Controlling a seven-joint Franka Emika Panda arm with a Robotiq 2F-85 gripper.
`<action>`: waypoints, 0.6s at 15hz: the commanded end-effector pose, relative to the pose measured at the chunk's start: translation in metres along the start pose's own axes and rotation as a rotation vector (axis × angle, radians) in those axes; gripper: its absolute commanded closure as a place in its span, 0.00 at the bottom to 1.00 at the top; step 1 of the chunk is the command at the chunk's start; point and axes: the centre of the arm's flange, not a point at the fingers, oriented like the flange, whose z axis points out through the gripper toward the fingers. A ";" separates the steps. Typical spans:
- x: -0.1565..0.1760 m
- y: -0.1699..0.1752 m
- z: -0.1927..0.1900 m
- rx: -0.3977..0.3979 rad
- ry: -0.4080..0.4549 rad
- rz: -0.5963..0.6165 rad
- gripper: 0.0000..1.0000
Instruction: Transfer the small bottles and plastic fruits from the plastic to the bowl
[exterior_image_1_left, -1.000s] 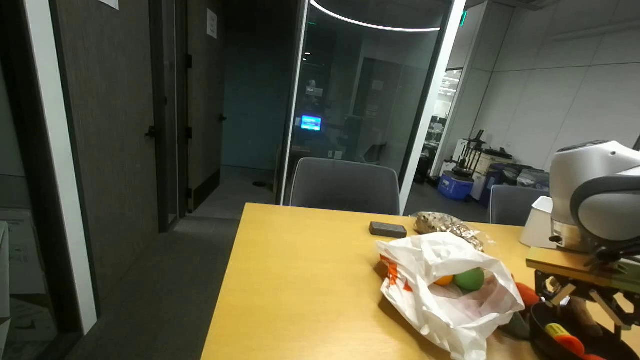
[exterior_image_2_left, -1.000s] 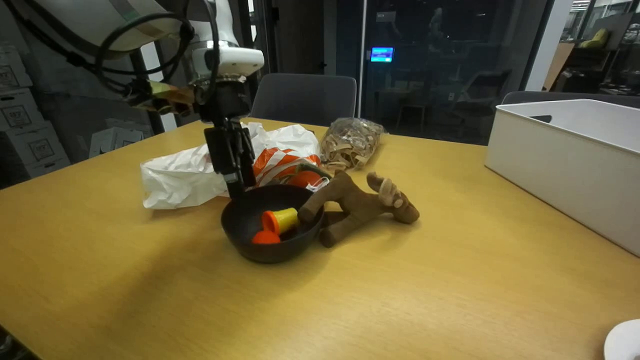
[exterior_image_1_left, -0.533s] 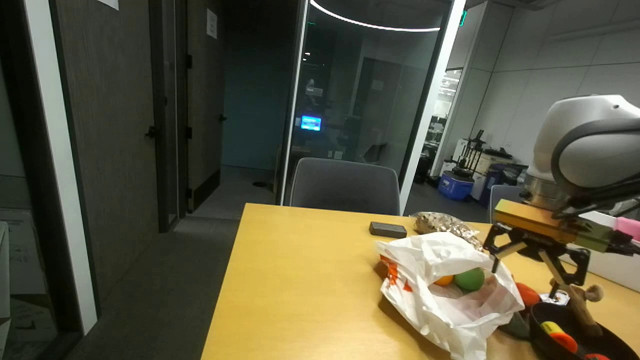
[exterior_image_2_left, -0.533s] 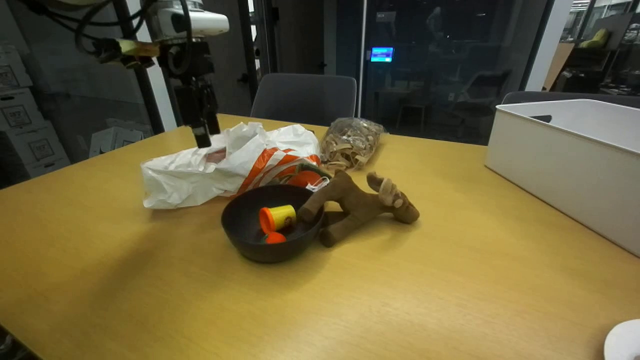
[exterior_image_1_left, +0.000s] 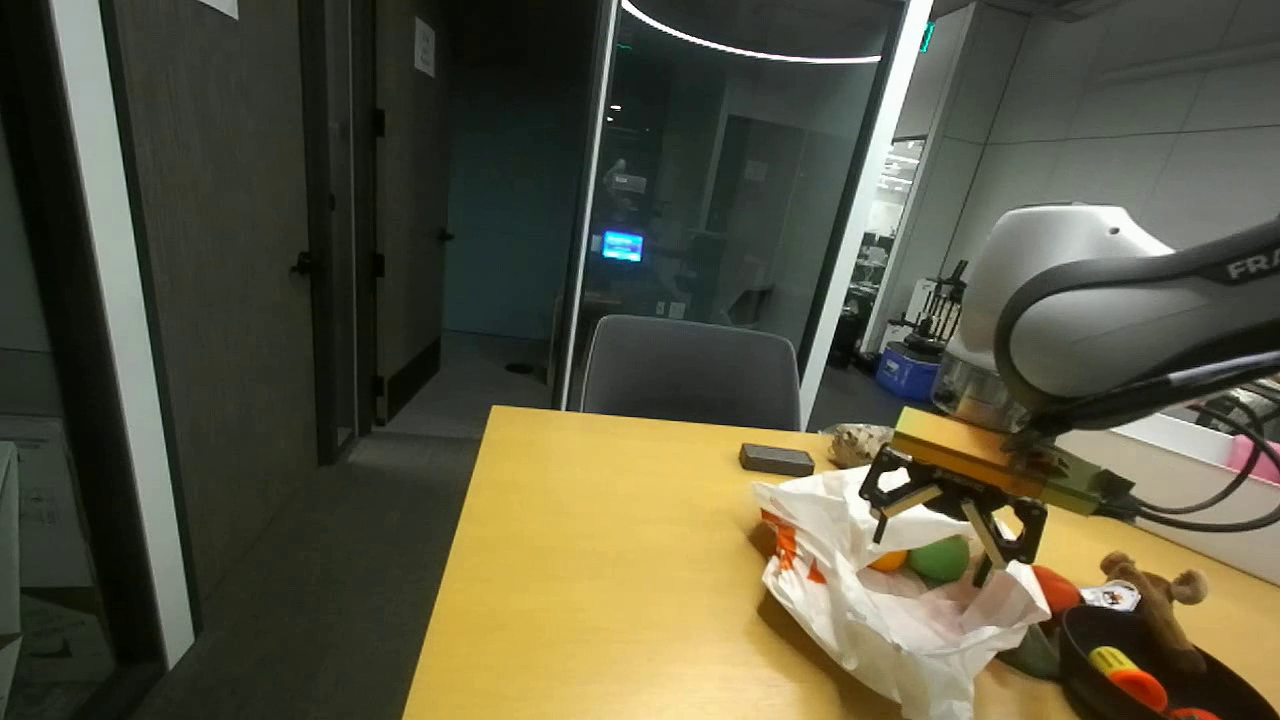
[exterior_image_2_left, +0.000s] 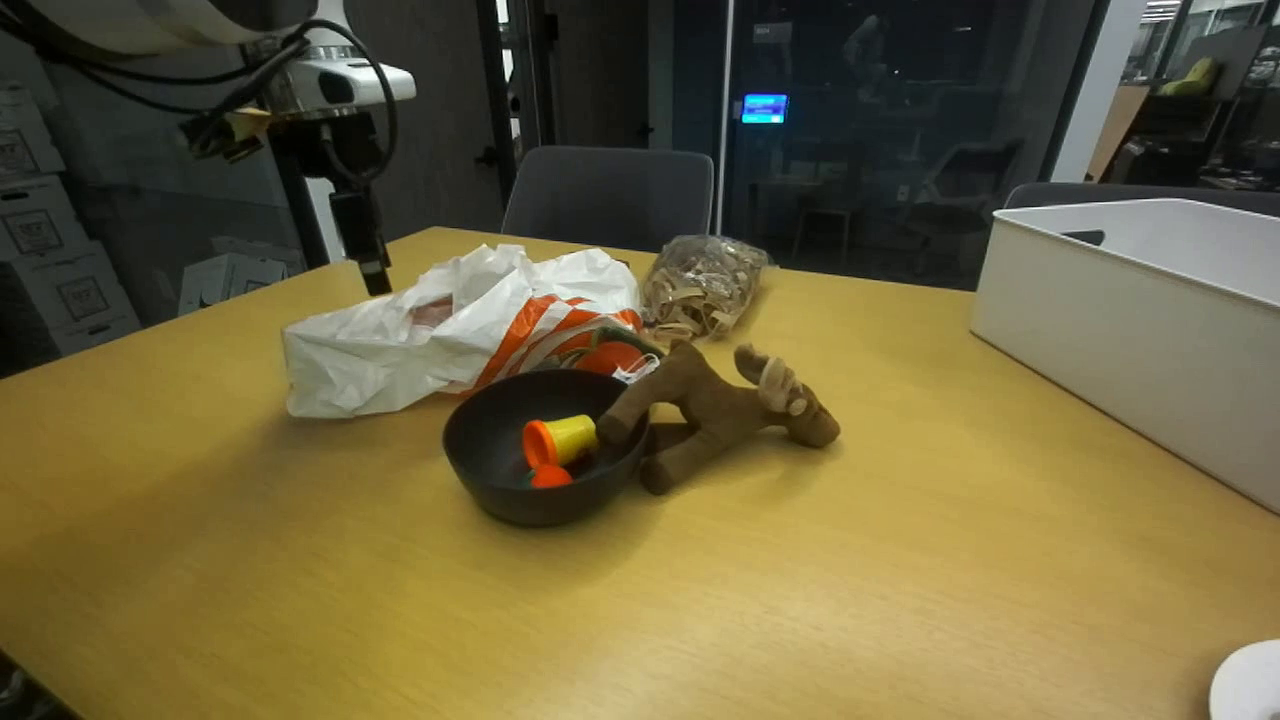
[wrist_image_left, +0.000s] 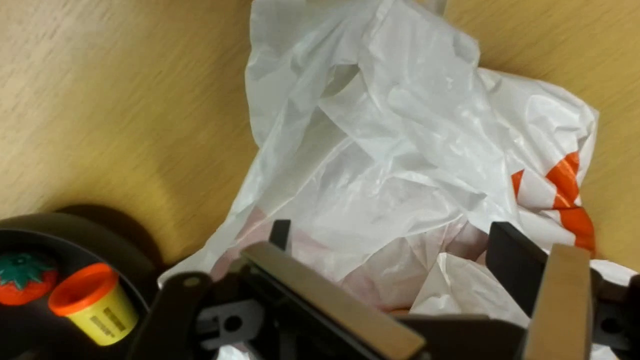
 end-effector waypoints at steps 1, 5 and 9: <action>0.020 -0.018 0.011 -0.077 0.084 -0.004 0.00; 0.032 -0.022 0.031 -0.175 0.111 0.032 0.00; 0.041 -0.023 0.064 -0.283 0.081 0.067 0.00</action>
